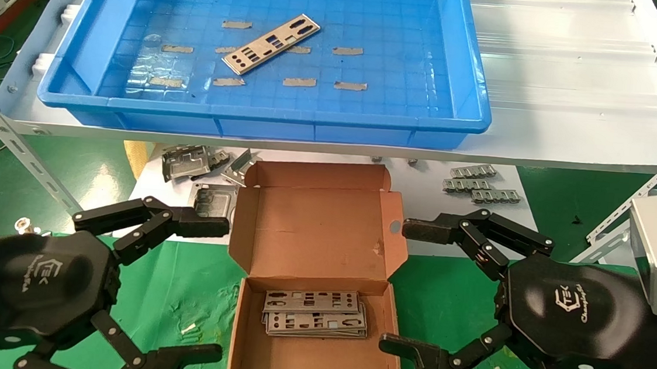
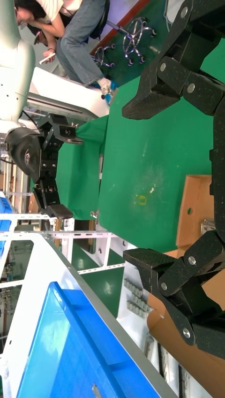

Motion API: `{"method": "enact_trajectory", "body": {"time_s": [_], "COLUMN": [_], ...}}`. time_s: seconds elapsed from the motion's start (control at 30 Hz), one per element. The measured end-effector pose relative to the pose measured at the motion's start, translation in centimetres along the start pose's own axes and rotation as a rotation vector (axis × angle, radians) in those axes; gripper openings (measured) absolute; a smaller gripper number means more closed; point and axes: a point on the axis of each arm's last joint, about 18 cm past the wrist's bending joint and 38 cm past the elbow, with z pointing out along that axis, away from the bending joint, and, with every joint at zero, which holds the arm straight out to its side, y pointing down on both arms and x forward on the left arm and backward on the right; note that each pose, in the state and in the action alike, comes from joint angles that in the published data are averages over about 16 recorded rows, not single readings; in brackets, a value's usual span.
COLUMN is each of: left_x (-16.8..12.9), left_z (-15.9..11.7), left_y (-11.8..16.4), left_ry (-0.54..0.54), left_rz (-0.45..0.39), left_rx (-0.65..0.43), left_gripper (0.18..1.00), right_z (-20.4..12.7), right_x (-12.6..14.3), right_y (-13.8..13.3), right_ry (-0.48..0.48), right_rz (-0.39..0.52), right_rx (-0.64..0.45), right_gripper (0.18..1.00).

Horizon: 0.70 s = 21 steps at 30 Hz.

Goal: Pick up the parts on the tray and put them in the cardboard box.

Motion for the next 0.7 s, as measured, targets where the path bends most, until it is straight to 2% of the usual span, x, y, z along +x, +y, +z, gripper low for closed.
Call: {"method": "enact_trajectory", "body": {"time_s": [0.7], "left_x": [0.00], "left_z": [0.00], "left_y": [0.00], "left_ry": [0.000], "left_rz": [0.000], "left_rx": [0.000], "left_gripper": [1.001], "right_z": [0.00], "right_x": [0.00], "right_y": [0.00], "right_ry": [0.000], "right_rz": [0.000], "right_rx": [0.000], "right_gripper": [1.000]}}
